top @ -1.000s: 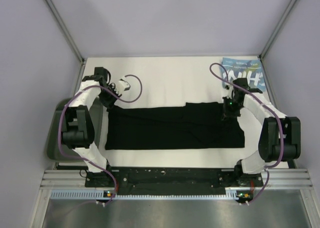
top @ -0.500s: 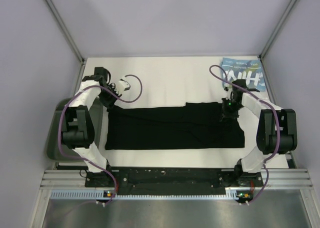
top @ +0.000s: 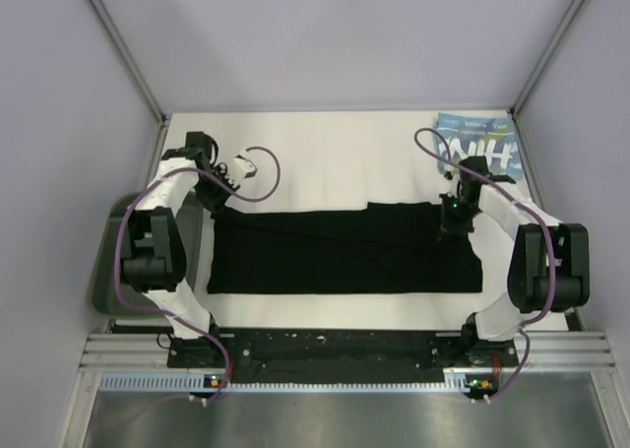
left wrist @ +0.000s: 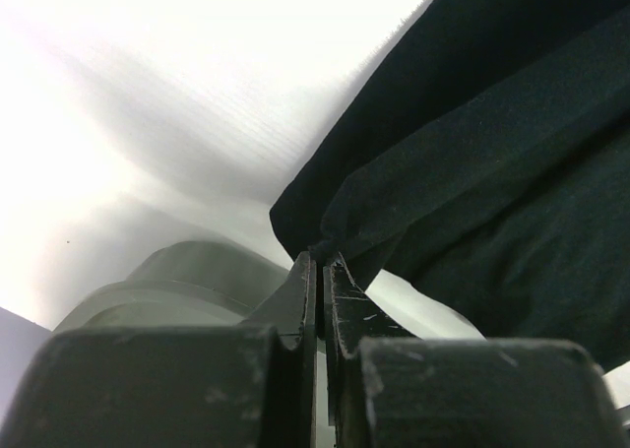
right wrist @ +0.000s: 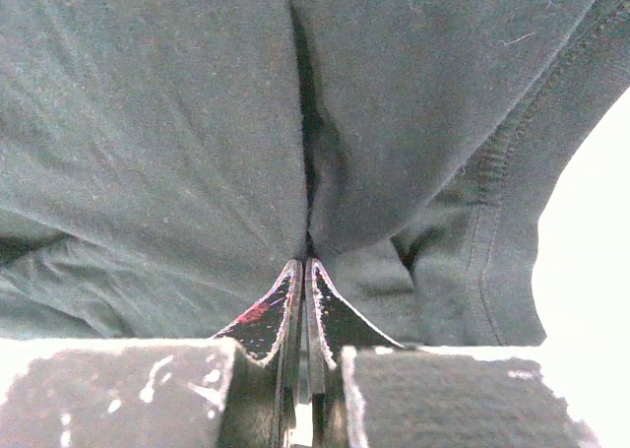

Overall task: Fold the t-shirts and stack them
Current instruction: Fold the other side of the tshirt into a rectangle

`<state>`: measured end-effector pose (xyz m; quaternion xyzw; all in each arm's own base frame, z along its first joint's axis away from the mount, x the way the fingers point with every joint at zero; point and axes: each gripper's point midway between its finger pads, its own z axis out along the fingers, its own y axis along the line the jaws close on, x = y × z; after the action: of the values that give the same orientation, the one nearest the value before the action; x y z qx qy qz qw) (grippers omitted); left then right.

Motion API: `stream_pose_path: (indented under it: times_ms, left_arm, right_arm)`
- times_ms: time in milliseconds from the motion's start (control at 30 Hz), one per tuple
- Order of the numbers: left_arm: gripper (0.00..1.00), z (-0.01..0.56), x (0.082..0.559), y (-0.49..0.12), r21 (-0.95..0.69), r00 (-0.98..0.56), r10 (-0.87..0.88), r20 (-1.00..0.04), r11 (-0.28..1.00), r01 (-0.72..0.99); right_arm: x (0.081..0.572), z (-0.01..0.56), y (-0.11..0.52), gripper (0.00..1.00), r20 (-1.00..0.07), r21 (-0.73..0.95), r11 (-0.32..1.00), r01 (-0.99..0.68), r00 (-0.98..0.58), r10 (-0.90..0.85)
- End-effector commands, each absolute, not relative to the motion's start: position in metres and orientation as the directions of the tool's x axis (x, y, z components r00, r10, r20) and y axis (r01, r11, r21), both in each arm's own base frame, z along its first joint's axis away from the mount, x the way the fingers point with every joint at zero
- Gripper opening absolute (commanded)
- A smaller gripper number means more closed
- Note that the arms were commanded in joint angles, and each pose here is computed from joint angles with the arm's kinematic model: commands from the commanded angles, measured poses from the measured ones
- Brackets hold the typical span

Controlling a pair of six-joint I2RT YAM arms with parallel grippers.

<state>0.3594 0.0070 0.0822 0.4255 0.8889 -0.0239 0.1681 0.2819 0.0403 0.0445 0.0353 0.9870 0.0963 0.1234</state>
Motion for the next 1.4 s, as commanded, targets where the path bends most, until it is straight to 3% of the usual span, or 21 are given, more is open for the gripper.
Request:
stream_pose_path:
  times_ms: [0, 233, 433, 467, 600, 700, 833, 933, 1067, 1133, 1367]
  left_arm:
    - [0.0, 0.095, 0.371, 0.005, 0.142, -0.552, 0.754, -0.356, 0.627, 0.766]
    - [0.0, 0.104, 0.377, 0.0, 0.164, -0.529, 0.748, -0.4, 0.626, 0.762]
    - [0.0, 0.063, 0.329, 0.013, 0.099, -0.492, 0.837, -0.237, 0.525, 0.845]
    - [0.03, 0.059, 0.32, 0.015, 0.08, -0.483, 0.85, -0.21, 0.508, 0.858]
    - [0.48, 0.061, 0.3, 0.018, 0.032, -0.471, 0.868, -0.161, 0.481, 0.876]
    - [0.55, 0.079, 0.298, 0.012, 0.027, -0.444, 0.875, -0.194, 0.457, 0.889]
    - [0.6, 0.12, 0.308, -0.013, 0.018, -0.399, 0.855, -0.332, 0.429, 0.903]
    - [0.52, 0.131, 0.317, -0.038, -0.002, -0.381, 0.83, -0.406, 0.417, 0.909]
    - [0.15, 0.121, 0.345, -0.053, 0.03, -0.435, 0.792, -0.428, 0.494, 0.869]
    - [0.07, 0.107, 0.357, -0.052, 0.047, -0.472, 0.782, -0.406, 0.534, 0.844]
    - [0.04, 0.06, 0.344, -0.039, 0.067, -0.502, 0.818, -0.28, 0.539, 0.84]
  right_arm:
    - [0.27, 0.065, 0.031, 0.0, -0.249, 0.156, 0.987, 0.039, -0.965, 0.078]
    - [0.259, 0.062, 0.025, 0.0, -0.2, 0.122, 0.992, 0.029, -0.978, 0.054]
    - [0.25, 0.039, 0.024, 0.01, -0.101, 0.114, 0.993, 0.036, -0.994, 0.047]
    - [0.251, 0.038, 0.022, 0.04, -0.098, 0.1, 0.994, 0.037, -0.994, 0.047]
    - [0.255, 0.041, 0.019, 0.24, -0.111, 0.085, 0.995, 0.043, -0.992, 0.052]
    - [0.259, 0.052, 0.017, 0.32, -0.157, 0.077, 0.996, 0.045, -0.986, 0.057]
    - [0.27, 0.076, 0.017, 0.39, -0.254, 0.078, 0.996, 0.046, -0.965, 0.065]
    - [0.287, 0.099, 0.02, 0.41, -0.345, 0.09, 0.996, 0.03, -0.937, 0.059]
    - [0.325, 0.118, 0.032, 0.43, -0.475, 0.153, 0.988, 0.003, -0.877, 0.077]
    - [0.34, 0.115, 0.033, 0.42, -0.498, 0.162, 0.987, 0.01, -0.862, 0.09]
    - [0.358, 0.072, 0.042, 0.39, -0.431, 0.208, 0.978, 0.017, -0.896, 0.107]
